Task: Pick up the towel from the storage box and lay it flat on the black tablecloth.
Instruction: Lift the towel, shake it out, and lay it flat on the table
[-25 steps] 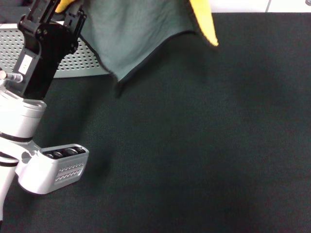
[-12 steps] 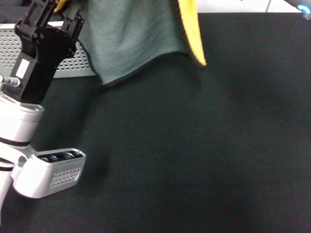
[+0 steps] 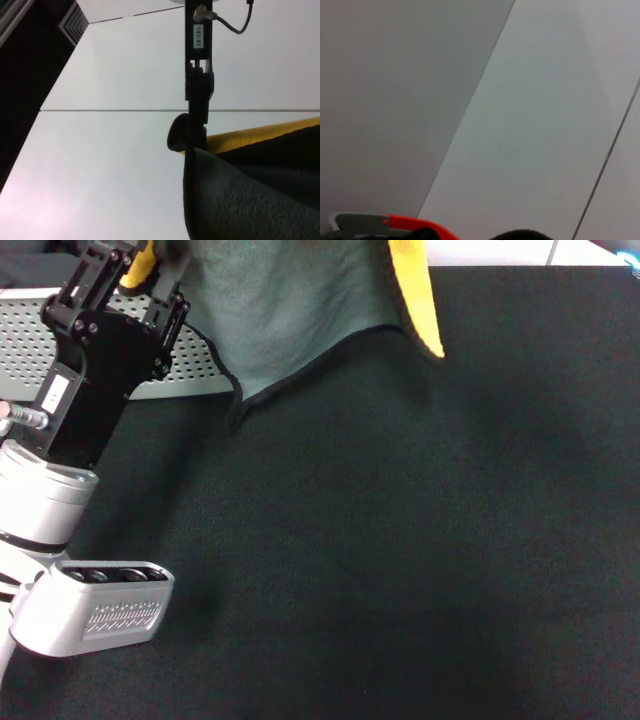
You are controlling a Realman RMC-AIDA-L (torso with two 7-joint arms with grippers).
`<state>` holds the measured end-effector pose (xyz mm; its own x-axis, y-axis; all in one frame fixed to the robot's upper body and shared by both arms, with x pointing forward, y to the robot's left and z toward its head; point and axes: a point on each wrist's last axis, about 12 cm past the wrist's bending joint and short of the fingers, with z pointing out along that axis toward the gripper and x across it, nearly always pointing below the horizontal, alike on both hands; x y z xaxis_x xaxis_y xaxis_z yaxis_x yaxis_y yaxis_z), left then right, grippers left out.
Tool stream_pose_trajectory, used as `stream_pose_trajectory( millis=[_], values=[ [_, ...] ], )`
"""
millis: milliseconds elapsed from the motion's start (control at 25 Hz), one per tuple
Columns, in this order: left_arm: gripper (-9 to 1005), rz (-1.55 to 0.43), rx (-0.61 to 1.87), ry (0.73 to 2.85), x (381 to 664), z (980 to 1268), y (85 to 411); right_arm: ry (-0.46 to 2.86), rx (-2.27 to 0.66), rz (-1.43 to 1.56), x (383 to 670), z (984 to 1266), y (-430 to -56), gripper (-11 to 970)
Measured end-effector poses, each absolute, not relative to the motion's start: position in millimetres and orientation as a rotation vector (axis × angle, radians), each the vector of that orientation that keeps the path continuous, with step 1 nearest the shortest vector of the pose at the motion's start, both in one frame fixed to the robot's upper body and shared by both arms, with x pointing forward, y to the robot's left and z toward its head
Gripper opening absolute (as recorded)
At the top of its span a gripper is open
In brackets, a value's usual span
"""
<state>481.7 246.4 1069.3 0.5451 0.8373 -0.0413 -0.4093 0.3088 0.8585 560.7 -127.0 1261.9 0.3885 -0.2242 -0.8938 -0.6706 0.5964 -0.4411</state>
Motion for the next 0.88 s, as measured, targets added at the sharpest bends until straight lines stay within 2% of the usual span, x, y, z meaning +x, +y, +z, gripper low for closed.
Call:
stream_pose_trajectory(
  millis=[400,880],
  values=[
    [515,0.837,0.912,0.591,478,1066,250,1.147,-0.959,0.281,554,1259,-132,39],
    [515,0.499,0.774,0.711,480,1068,246,1.118,-1.023,0.257,550,1254,-122,40]
  ],
)
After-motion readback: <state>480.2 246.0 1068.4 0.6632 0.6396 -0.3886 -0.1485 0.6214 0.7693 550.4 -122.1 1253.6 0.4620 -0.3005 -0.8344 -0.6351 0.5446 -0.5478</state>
